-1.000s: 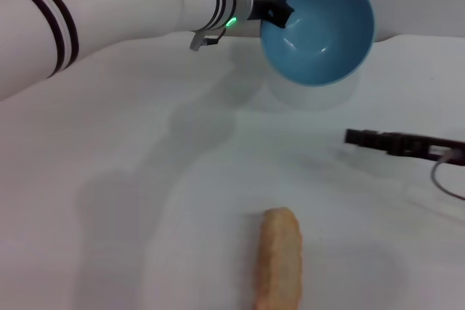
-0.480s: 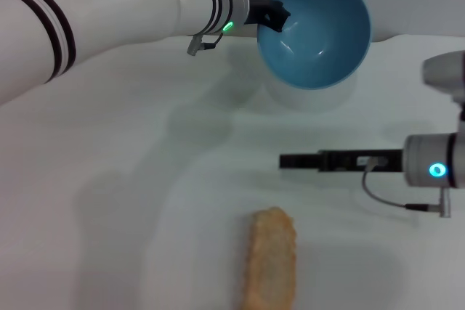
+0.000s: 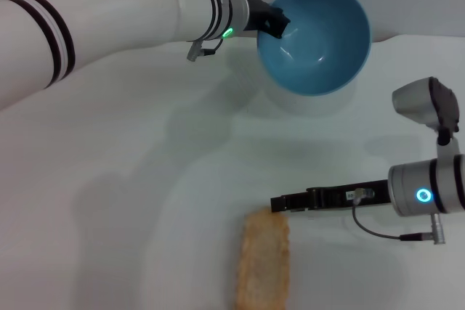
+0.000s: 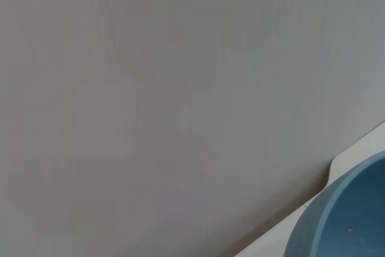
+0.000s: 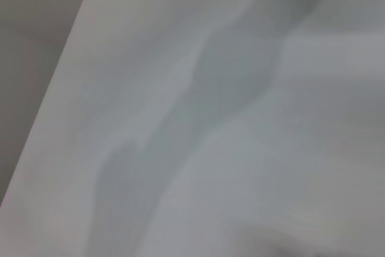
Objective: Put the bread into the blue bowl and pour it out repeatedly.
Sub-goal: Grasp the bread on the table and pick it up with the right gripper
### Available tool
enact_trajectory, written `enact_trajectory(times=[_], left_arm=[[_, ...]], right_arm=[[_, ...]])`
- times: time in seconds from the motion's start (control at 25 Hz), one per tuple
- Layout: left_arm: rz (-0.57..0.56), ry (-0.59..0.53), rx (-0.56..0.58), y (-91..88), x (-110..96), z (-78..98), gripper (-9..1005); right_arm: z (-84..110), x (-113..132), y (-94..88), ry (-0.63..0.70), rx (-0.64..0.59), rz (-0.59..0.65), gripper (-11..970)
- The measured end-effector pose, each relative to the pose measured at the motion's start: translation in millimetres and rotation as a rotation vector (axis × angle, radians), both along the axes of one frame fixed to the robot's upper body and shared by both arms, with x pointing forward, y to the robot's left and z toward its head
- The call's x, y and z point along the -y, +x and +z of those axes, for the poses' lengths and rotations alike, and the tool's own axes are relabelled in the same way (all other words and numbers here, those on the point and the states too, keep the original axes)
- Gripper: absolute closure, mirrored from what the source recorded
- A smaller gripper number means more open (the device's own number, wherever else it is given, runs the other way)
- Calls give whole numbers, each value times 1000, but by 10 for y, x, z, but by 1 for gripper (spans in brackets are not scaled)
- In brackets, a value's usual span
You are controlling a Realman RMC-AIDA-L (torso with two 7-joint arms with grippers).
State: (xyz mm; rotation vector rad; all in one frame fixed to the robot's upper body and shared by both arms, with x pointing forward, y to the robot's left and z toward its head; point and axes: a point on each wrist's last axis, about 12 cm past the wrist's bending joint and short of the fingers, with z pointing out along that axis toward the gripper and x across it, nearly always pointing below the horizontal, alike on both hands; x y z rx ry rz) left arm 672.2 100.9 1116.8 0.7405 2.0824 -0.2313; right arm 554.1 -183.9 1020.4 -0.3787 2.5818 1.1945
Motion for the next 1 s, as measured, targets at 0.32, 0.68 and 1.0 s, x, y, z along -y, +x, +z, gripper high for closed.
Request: enact_trajectory(times=[0.32,0.68,1.0], left_arm=[[-7,-2,4,-7,18,9,997],[-13,6,8,-2,18,17,997],[-13,0,9,-8,18,20,996]], right_arm=[[-21,-51,-25,5,-16,0,394],[-17,-142,-10,-1,-38,5,395],[-25,-189,-13,-18,-83,-3,401]])
